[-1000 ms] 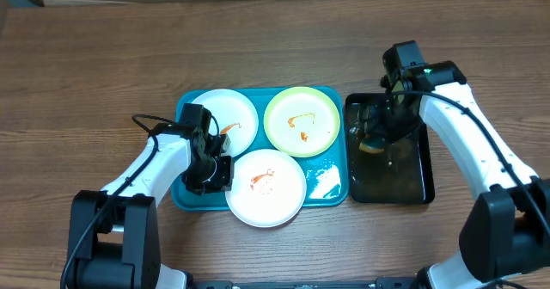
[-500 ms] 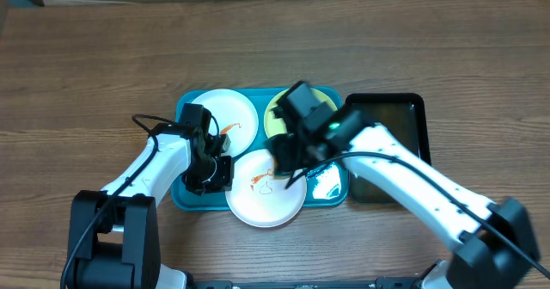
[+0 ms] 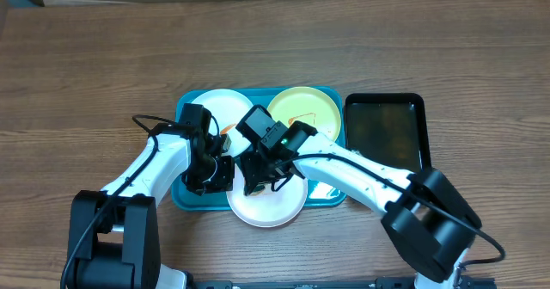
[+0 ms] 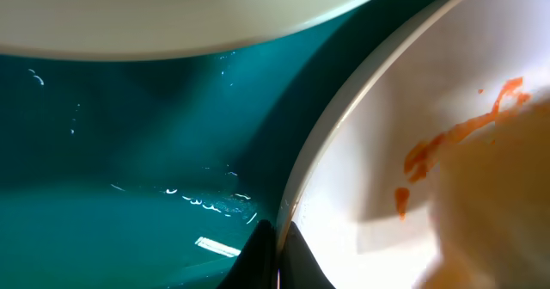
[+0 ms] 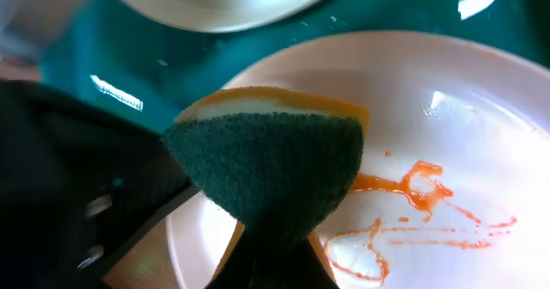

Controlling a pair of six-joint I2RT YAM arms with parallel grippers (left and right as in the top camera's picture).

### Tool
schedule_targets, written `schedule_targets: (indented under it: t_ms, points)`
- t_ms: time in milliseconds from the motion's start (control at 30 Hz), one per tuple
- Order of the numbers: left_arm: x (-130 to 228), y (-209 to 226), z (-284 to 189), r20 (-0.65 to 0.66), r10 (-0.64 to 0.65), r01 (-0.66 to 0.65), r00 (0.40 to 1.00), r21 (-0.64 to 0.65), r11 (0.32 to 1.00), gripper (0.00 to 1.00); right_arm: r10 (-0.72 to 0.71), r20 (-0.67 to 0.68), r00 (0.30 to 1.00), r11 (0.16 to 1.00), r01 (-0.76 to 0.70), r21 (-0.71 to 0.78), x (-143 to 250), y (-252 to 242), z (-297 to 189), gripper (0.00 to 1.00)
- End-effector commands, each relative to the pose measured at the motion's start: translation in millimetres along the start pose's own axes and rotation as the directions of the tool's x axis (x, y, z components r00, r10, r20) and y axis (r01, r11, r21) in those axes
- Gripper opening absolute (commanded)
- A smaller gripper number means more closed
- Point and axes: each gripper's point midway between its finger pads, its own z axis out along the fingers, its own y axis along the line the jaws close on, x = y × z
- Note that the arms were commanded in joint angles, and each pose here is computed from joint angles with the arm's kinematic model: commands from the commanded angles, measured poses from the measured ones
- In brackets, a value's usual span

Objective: Clean dirty plates on tray and stack at the side
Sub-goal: 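Scrub the front white plate with the sponge in the right gripper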

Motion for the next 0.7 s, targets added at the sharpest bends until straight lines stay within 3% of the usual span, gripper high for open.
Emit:
schedule_targets:
  t_ms: [0,300,467,667]
  points:
    - [-6.1,-5.5,-2.3,0.011,-0.007,0.007,1.0,0.021,1.0,0.04,0.042,-0.015,0.999,0.999,-0.042,0.004,-1.2,-1.5,10.9,0.04]
    - [-6.0,-5.5,-2.3,0.01,-0.008,0.007,1.0,0.021,1.0,0.04,0.054,-0.067,0.996,0.998,-0.053,0.021,7.7,-8.4,26.0,0.04]
    - [-4.3,-5.2,-2.3,0.003,-0.01,0.01,1.0,0.02,1.0,0.04,0.123,0.008,0.992,0.953,-0.121,0.279,-1.0,-70.8,15.0,0.05]
    - [-1.4,-4.7,-2.3,-0.008,-0.013,0.014,1.0,0.017,1.0,0.04,0.237,-0.093,0.967,0.931,-0.198,0.307,11.2,-105.5,-0.5,0.05]
